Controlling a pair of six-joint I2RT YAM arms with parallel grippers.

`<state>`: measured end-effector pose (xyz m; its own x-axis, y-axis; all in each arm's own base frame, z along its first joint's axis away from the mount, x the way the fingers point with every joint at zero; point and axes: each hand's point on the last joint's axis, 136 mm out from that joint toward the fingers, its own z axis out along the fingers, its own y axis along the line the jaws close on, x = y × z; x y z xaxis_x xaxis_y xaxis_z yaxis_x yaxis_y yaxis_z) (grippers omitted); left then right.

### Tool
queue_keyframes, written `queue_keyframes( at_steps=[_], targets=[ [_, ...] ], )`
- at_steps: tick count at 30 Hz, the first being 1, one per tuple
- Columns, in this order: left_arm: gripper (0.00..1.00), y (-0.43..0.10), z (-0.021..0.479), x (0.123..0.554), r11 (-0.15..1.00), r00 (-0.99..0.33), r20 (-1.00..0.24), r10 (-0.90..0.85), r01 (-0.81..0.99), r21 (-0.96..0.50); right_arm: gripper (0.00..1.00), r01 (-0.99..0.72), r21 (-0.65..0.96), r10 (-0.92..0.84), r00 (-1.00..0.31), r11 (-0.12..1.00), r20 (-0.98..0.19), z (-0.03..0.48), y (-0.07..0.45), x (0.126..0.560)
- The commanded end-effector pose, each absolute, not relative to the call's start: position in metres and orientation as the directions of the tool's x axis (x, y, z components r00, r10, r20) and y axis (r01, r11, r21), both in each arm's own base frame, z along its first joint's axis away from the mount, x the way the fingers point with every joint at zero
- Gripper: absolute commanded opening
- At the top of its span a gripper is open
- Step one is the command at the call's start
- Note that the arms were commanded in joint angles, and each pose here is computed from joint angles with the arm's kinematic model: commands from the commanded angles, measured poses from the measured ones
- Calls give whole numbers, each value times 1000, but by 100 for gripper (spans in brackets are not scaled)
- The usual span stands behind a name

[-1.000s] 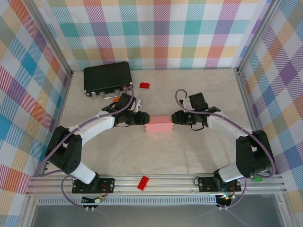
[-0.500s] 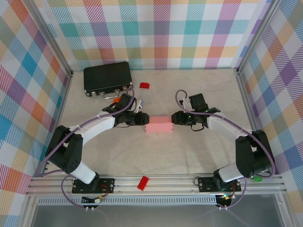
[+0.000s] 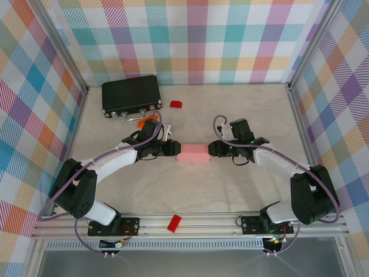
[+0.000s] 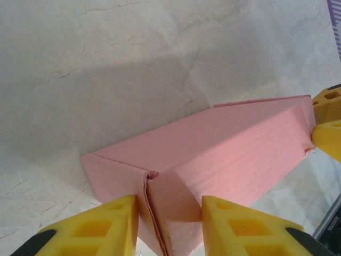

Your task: Fold the paper box

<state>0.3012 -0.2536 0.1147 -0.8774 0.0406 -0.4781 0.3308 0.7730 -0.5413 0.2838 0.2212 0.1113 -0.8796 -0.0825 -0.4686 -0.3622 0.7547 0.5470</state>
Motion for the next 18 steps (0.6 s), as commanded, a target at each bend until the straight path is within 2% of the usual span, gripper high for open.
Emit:
queue_keyframes(
  at_steps=[1,10,18],
  targets=[
    [34,-252,93,280,784,-883,-457,111,360,-506,34,-392,528,-162,-889,753,-429,90,224,259],
    [35,-252,94,266,749,-834,-539,117,431,-504,31,-448,471,-215,-857,760,-469,80,227,239],
    [36,-248,88,259,747,-826,-549,128,445,-494,31,-428,449,-203,-861,784,-467,72,219,236]
  ],
)
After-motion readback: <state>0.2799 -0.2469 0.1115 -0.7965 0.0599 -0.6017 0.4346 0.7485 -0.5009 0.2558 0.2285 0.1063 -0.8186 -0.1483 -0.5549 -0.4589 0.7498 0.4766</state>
